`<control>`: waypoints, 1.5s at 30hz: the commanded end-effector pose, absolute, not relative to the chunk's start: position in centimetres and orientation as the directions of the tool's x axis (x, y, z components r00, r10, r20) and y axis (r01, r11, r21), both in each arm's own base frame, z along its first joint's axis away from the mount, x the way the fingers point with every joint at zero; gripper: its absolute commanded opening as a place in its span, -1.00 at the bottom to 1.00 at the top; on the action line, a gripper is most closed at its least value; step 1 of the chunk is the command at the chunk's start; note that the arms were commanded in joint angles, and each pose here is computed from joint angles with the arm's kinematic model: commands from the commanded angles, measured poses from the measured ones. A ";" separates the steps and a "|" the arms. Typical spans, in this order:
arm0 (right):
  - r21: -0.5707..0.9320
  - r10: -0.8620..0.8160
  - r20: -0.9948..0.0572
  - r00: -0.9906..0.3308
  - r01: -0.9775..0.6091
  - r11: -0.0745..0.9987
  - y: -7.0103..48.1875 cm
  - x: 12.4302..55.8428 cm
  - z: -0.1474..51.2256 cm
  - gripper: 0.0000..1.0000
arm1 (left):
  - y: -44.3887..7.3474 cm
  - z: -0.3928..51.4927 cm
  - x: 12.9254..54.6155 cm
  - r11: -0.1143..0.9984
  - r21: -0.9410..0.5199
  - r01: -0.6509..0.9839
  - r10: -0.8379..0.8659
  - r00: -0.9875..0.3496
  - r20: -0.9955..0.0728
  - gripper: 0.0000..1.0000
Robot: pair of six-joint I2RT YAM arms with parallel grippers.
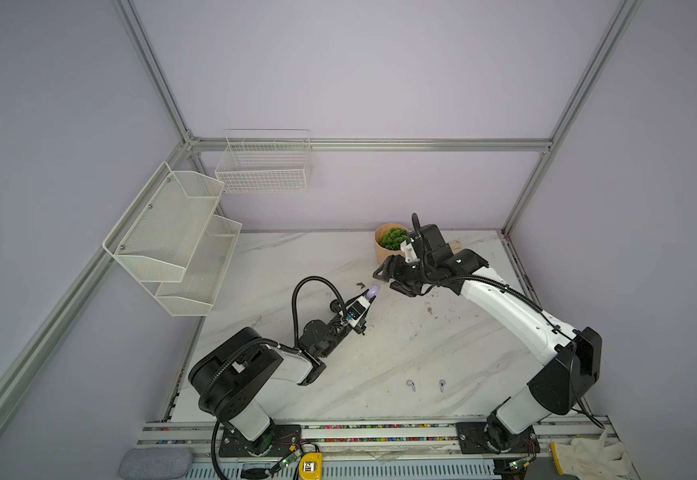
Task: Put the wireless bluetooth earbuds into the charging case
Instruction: 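Hold the case upright in the left gripper while the right gripper moves above it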
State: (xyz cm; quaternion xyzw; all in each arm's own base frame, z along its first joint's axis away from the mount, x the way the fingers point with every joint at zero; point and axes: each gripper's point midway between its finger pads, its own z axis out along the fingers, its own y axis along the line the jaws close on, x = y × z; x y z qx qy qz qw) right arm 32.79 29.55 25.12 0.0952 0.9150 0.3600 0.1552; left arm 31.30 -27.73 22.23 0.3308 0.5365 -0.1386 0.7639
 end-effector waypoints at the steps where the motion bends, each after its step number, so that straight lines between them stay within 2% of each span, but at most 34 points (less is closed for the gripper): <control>1: 0.667 0.197 -0.316 -0.928 -0.070 0.741 29.6 33.2 26.7 0.39 | -27.2 28.3 30.8 0.793 0.296 0.532 -0.005 0.492 -0.870 -1.00; 4: 0.560 0.023 -0.573 -0.820 -0.371 0.741 28.3 34.4 31.0 0.39 | -26.1 28.8 30.5 0.802 0.177 0.571 -0.107 0.428 -0.897 -1.00; 5: 0.471 -0.045 -0.678 -0.733 -0.481 0.739 27.7 34.3 32.6 0.39 | -25.7 29.0 30.2 0.792 0.134 0.596 -0.151 0.404 -0.902 -1.00; 8: 0.325 -0.132 -0.876 -0.464 -0.770 0.549 28.2 30.1 37.1 0.40 | -25.0 29.4 29.2 0.706 0.022 0.708 -0.269 0.296 -0.916 -1.00; 10: 0.194 -0.181 -0.938 -0.297 -0.879 0.436 28.0 27.1 37.8 0.40 | -24.8 30.3 28.2 0.615 -0.034 0.788 -0.320 0.210 -0.924 -1.00; 12: 0.105 -0.232 -0.948 -0.216 -0.905 0.413 27.4 26.0 37.3 0.36 | -25.0 30.2 27.2 0.526 -0.079 0.847 -0.311 0.104 -0.945 -1.00; 14: 0.058 -0.299 -0.938 -0.177 -0.928 0.368 27.3 25.2 36.3 0.29 | -25.2 30.3 26.0 0.462 -0.084 0.883 -0.280 0.056 -0.958 -1.00; 17: 0.060 -0.363 -0.917 -0.166 -0.956 0.287 27.8 24.3 34.6 0.12 | -25.3 30.6 23.9 0.367 -0.106 0.924 -0.259 -0.008 -0.966 -1.00; 21: -0.006 -0.443 -0.891 -0.102 -0.971 0.238 28.6 23.2 33.0 0.10 | -25.1 30.5 22.3 0.272 -0.163 0.948 -0.250 -0.094 -0.964 -1.00; 26: -0.085 -0.505 -0.863 -0.014 -0.982 0.171 30.2 21.3 32.0 0.19 | -25.1 30.0 21.9 0.221 -0.201 0.954 -0.277 -0.136 -0.951 -1.00; 34: -0.184 -0.503 -0.860 0.088 -0.972 0.146 30.3 20.9 32.6 0.28 | -25.7 29.7 21.6 0.119 -0.245 0.962 -0.323 -0.195 -0.926 -1.00; 45: -0.179 -0.501 -0.861 0.083 -0.973 0.146 31.2 21.8 31.9 0.25 | -26.1 29.1 21.7 0.089 -0.280 0.956 -0.302 -0.242 -0.922 -1.00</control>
